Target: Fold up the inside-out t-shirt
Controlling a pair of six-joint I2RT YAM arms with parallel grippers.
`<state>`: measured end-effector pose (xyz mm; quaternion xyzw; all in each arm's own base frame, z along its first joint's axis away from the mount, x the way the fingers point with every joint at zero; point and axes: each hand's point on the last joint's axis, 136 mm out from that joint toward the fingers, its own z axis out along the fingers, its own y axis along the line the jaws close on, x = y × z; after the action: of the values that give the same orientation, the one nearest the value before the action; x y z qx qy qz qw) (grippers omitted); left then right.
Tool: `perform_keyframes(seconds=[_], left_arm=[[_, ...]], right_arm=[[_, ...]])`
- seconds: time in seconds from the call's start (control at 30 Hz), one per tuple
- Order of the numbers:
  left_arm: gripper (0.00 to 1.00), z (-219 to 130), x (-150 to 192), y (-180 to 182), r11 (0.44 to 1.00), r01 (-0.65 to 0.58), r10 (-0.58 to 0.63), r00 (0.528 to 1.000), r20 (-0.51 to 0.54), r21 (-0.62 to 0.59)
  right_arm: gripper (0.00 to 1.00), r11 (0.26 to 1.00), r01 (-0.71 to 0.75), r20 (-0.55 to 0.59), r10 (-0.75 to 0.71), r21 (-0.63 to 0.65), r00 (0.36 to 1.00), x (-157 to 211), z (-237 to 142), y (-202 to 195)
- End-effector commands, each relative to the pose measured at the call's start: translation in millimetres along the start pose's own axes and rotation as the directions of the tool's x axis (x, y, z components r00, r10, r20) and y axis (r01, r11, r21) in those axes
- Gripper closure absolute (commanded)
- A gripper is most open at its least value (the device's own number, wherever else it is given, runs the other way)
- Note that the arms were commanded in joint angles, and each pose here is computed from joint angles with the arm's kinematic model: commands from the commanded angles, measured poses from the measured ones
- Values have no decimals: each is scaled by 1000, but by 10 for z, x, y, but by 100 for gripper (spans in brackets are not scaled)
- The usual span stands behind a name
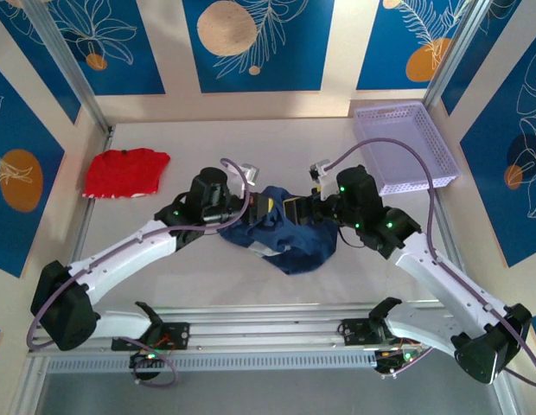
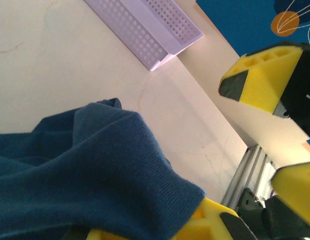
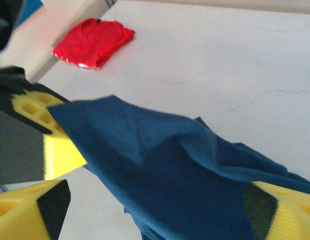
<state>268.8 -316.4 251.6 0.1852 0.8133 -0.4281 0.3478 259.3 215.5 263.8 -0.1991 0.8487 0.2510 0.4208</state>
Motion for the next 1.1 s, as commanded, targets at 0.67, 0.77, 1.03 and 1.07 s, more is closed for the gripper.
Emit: perform_keyframes(seconds=[0.67, 0.77, 1.03, 1.07], left_arm=[[100, -156, -74, 72, 994, 91, -92, 995, -24, -65], [100, -155, -68, 64, 994, 89, -91, 996, -27, -59], [100, -151, -43, 65, 995, 85, -87, 996, -36, -55], [100, -153, -43, 78, 994, 85, -87, 996, -34, -62]], right_arm=[[32, 988, 143, -127, -134, 64, 983, 589, 424, 281], [35, 984, 149, -94, -140, 101, 986, 538, 528, 238], [58, 989, 122, -38, -119, 87, 992, 394, 761, 225], [66, 989, 119, -42, -116, 85, 992, 398, 770, 216]])
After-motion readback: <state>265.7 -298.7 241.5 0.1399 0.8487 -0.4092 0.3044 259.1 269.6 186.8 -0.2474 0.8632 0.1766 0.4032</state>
